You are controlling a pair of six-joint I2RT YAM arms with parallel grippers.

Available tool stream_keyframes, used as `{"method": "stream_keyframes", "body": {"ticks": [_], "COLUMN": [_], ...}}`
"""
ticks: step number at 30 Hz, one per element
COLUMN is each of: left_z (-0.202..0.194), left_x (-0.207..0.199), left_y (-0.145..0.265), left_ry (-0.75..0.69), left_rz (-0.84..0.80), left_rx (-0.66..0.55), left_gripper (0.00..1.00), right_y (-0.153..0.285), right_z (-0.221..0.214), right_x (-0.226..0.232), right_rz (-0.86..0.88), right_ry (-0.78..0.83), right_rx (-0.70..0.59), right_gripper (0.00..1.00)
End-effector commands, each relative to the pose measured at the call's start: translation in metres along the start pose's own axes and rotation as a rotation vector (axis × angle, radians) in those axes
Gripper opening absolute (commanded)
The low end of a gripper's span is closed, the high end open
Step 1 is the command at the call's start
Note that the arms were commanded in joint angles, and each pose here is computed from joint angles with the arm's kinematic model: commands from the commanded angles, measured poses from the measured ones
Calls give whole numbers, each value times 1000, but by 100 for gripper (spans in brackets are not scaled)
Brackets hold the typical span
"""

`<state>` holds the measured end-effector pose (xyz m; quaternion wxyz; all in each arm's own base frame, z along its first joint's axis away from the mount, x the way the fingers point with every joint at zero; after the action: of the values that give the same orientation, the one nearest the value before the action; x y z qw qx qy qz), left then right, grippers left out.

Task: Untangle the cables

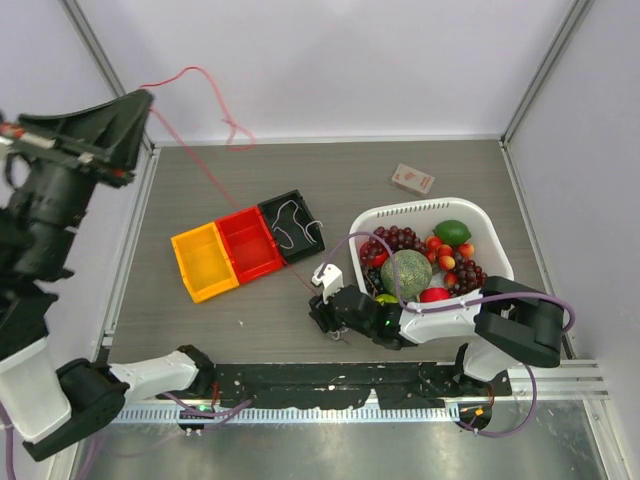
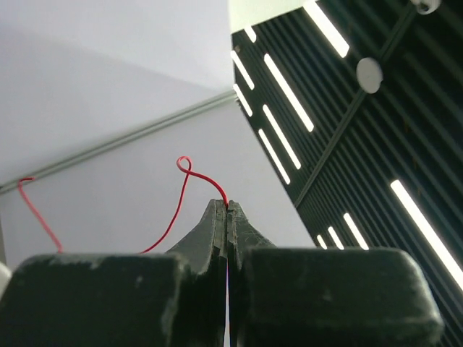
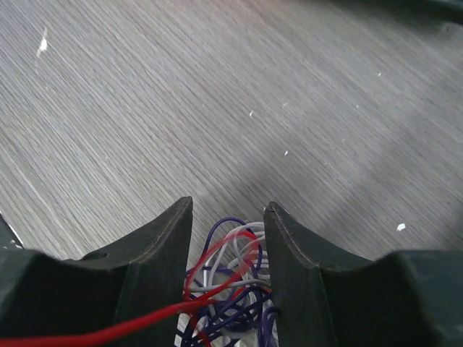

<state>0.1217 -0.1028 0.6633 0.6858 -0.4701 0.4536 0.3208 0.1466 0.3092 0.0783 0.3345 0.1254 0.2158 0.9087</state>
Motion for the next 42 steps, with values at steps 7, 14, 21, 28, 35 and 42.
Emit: {"method": "stream_keyframes", "body": {"ticks": [7, 14, 21, 28, 35, 42], "left_z": [30, 47, 67, 73, 56, 28], "left_x": [-45, -75, -79, -90, -60, 9], "left_y": [16, 26, 43, 44, 29, 7], "left_ry": [48, 25, 14, 11, 42, 89], "left_rz": [-177, -266, -271, -310, -221, -42], "left_rx": [-152, -227, -340, -377, -305, -221], "left_gripper": [0, 0, 0, 0, 0, 0], "right_y": [-6, -10, -9, -8, 5, 44], "right_z": [10, -6, -10, -12, 21, 75], "right_x": [6, 5, 5, 5, 12, 33], "right_rz": [28, 32, 38, 41, 76, 231], "right_ry": [9, 19, 29, 31, 26, -17], "right_rx": [-34, 1, 17, 26, -26, -121], "right_gripper": [57, 63, 67, 77, 89, 91]}}
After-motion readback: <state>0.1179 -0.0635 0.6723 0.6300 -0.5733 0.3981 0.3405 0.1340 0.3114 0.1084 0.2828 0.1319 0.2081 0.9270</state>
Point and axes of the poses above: each gripper's point midway between its finger pads, its own y axis back along the fingers, its own x axis along the line the jaws close on, z = x × y, the point moved 5 cm from there along y, back along the fingers, and after that the axes turned 2 degrees about y, right-handed, at the moved point
